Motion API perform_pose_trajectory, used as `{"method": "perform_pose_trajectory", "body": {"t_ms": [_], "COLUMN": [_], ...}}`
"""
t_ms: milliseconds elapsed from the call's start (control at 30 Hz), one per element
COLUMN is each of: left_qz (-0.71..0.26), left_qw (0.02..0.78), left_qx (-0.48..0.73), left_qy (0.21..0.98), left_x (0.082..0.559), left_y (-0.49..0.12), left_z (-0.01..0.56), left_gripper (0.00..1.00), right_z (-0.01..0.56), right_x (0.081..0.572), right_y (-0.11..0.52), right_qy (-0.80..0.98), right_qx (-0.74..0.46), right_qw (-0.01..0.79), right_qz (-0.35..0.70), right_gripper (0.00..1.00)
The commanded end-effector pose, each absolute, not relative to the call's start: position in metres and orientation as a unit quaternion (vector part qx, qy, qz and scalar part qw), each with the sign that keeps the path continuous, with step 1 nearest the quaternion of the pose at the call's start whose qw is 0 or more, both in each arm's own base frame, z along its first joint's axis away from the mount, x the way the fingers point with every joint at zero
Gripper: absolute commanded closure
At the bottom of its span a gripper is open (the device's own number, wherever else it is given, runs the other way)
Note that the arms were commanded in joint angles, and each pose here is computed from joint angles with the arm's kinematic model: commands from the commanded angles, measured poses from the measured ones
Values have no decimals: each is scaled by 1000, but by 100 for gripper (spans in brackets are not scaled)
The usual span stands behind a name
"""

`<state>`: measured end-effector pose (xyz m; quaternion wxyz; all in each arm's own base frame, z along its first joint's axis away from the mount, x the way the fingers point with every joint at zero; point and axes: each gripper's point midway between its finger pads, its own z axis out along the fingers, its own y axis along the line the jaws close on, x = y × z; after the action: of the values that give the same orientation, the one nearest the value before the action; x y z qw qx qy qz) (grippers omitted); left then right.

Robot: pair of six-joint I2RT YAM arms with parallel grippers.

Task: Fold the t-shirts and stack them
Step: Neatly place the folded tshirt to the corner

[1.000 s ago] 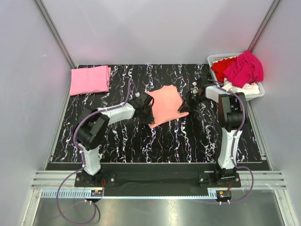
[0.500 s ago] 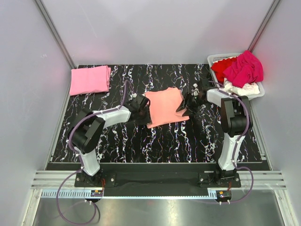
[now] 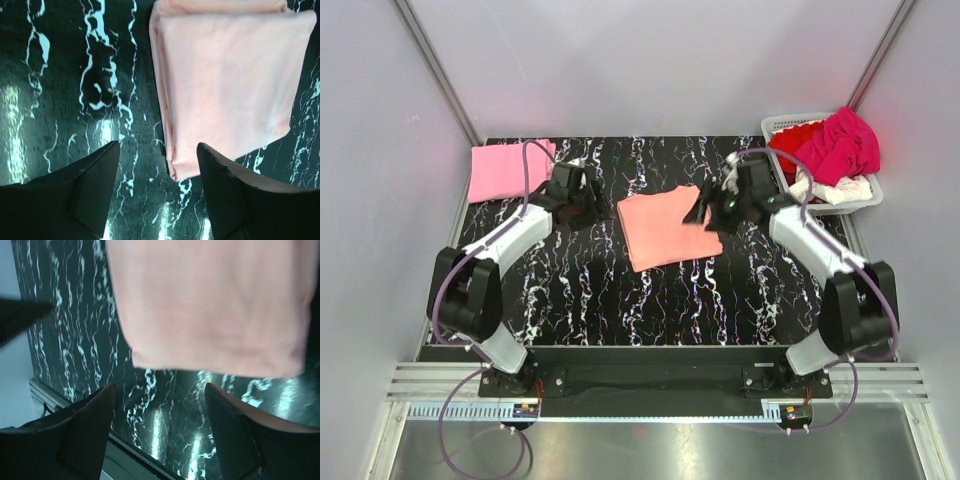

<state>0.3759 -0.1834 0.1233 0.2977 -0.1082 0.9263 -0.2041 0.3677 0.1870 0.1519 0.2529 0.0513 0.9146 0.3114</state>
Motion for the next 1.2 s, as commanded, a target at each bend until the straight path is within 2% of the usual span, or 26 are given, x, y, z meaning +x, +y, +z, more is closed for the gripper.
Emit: {"method": "perform_pose_trajectory", "body": {"t_ms": [0,167,367,633,733,833,900,967,1167], "left_qz": [-255,-303,-325,-334,-339,-341,-357,-369,-358], "left_qw": [292,280,261,236,231,228,228,228,268], "left_qx": [-71,-73,-93,-130,-134,-136,-129,-120,-101], "left_qy": [919,908,904,903,902,902,896,893,889], "left_x": [396,429,455,459,456,453,454,455,475], "left_y": [-201,-216,-228,-229,-230,-230,-235,-239,-223], "left_z": [118,101,71,25,16,8,11,17,61], "left_gripper": [33,35,36,41,49,66,86,100,100], "right_z": [133,94,113,99,98,95,93,92,90], "right_x": [314,264,259,262,262,263,264,265,267], "right_y": [234,250,247,257,258,259,258,258,257], "right_qy": [911,897,871,882,883,885,885,886,888], "right_qx": [-16,-19,-34,-45,-47,-46,-44,-42,-37], "right_qw": [257,256,302,267,262,256,251,249,244], "right_qz": [321,360,386,385,386,387,389,389,389], "right_gripper": [21,21,19,20,20,20,21,21,21]}}
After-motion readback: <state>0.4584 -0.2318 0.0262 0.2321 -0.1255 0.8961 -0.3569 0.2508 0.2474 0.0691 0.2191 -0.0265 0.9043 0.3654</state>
